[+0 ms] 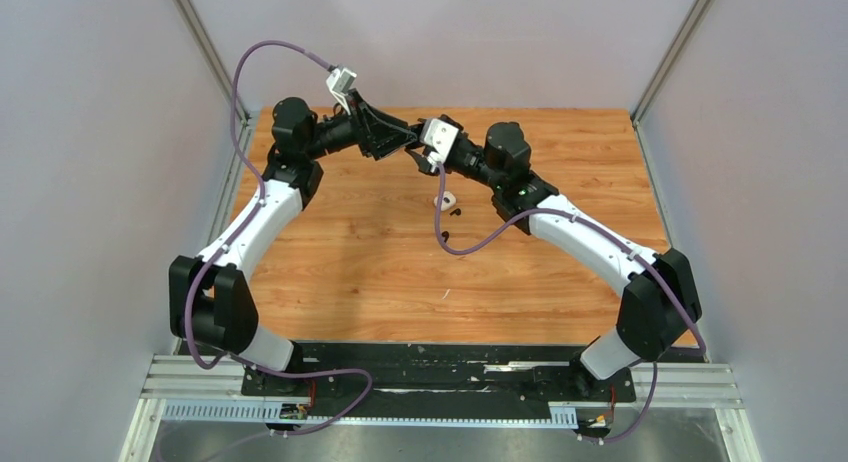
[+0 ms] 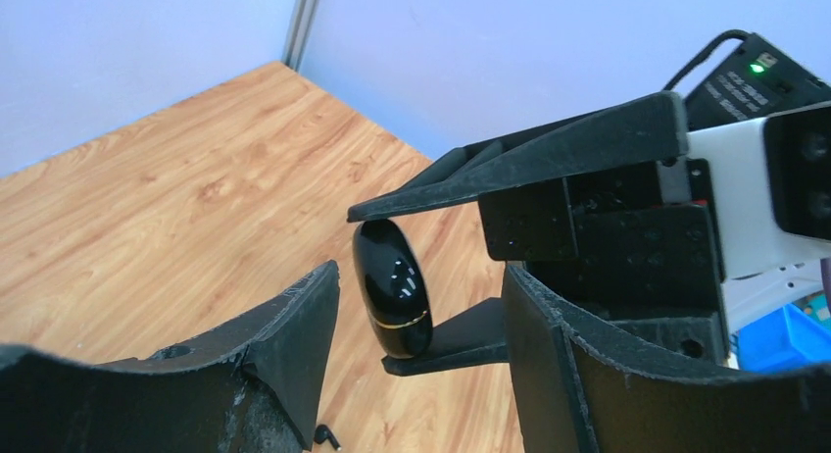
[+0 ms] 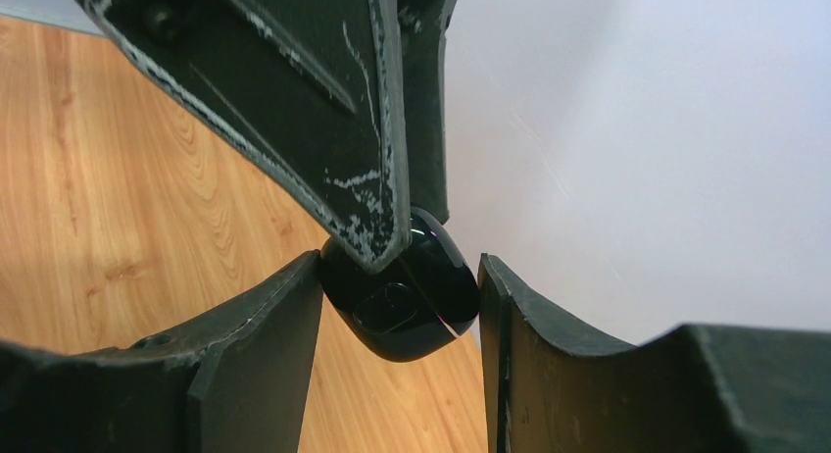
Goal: Insert the wireless bluetooth earbuds into the charging case
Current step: Pick up the charging case at the center of the board.
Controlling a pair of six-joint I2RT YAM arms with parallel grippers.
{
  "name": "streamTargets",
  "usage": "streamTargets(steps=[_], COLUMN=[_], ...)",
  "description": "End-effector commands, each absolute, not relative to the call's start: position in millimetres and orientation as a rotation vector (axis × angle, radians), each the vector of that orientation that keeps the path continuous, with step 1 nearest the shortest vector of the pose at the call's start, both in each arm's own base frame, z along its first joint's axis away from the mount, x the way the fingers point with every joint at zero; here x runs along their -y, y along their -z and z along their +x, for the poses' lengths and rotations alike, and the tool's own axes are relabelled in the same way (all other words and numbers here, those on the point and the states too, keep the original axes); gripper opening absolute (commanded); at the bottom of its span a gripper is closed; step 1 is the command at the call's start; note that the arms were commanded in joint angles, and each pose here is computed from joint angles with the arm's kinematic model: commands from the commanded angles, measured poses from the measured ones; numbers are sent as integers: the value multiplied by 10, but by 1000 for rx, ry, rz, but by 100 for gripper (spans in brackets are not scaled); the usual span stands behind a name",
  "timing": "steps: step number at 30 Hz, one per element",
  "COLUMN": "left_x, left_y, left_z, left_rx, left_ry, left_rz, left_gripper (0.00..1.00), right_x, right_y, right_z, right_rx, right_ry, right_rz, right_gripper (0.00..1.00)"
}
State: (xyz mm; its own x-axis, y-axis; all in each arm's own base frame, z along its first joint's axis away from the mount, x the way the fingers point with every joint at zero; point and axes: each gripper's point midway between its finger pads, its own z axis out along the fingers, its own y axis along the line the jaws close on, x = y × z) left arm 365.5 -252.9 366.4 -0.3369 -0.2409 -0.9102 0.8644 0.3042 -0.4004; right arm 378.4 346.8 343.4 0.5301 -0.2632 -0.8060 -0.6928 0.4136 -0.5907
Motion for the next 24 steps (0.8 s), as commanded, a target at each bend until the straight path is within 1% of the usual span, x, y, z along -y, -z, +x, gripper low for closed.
streamTargets(steps=[1, 3, 5, 7, 8, 9, 10, 11, 12, 13, 14, 15, 16, 17, 18, 19, 21, 22, 24], left_x=[2527, 2549, 2583, 2608, 2617, 2627, 2630, 2632, 2633, 2637, 2637, 2638, 2639, 2641, 2634, 2632, 2622, 2612, 2619], left_y=[-3806, -3781, -3760, -3748, -3740, -3742, -3738, -3737, -3735, -3726, -3718, -3714, -3710, -3706, -3704, -3698, -3677, -3677, -3664], left_z=[3737, 3755, 3765, 3781, 3784, 3778, 3778, 3774, 3767, 3757, 3747, 3737, 3730, 3713, 3711, 3698, 3667, 3660, 3570], left_rx=[-1471, -1475, -1478, -1479, -1479, -1476, -1476, -1474, -1472, -1470, -1469, -1467, -1464, -1460, -1455, -1453, -1447, -1438, -1421], left_ry=[1259, 1260, 1259, 1254, 1255, 1256, 1256, 1256, 1256, 1257, 1258, 1258, 1258, 1262, 1262, 1267, 1282, 1286, 1310], left_rz=[562, 561, 565, 568, 570, 575, 577, 582, 586, 596, 602, 608, 614, 626, 631, 642, 674, 689, 757], left_gripper=[68, 66, 61, 55, 46, 42, 33, 30, 21, 16, 5, 2, 0, 0, 0, 0, 0, 0, 0], right_x=[-3492, -3513, -3543, -3572, -3586, -3595, -3602, -3603, -3606, -3612, -3619, -3630, -3652, -3680, -3716, -3730, -3715, -3690, -3634], right_y=[-3767, -3797, -3825, -3853, -3862, -3875, -3871, -3868, -3862, -3850, -3841, -3834, -3817, -3793, -3739, -3701, -3598, -3571, -3464], right_z=[3824, 3823, 3809, 3785, 3772, 3763, 3765, 3772, 3778, 3783, 3781, 3779, 3772, 3753, 3715, 3676, 3536, 3485, 3396], right_rx=[-943, -941, -934, -923, -918, -912, -913, -915, -917, -920, -921, -924, -934, -951, -975, -1001, -1029, -1023, -1014], right_ry=[-298, -296, -299, -301, -301, -299, -297, -295, -295, -296, -301, -306, -322, -348, -386, -430, -529, -543, -537], right_rz=[-1061, -1053, -1046, -1045, -1046, -1046, -1044, -1042, -1042, -1045, -1048, -1054, -1065, -1094, -1142, -1179, -1263, -1289, -1358], right_gripper=[0, 0, 0, 0, 0, 0, 0, 0, 0, 0, 1, 7, 23, 44, 59, 66, 74, 77, 78])
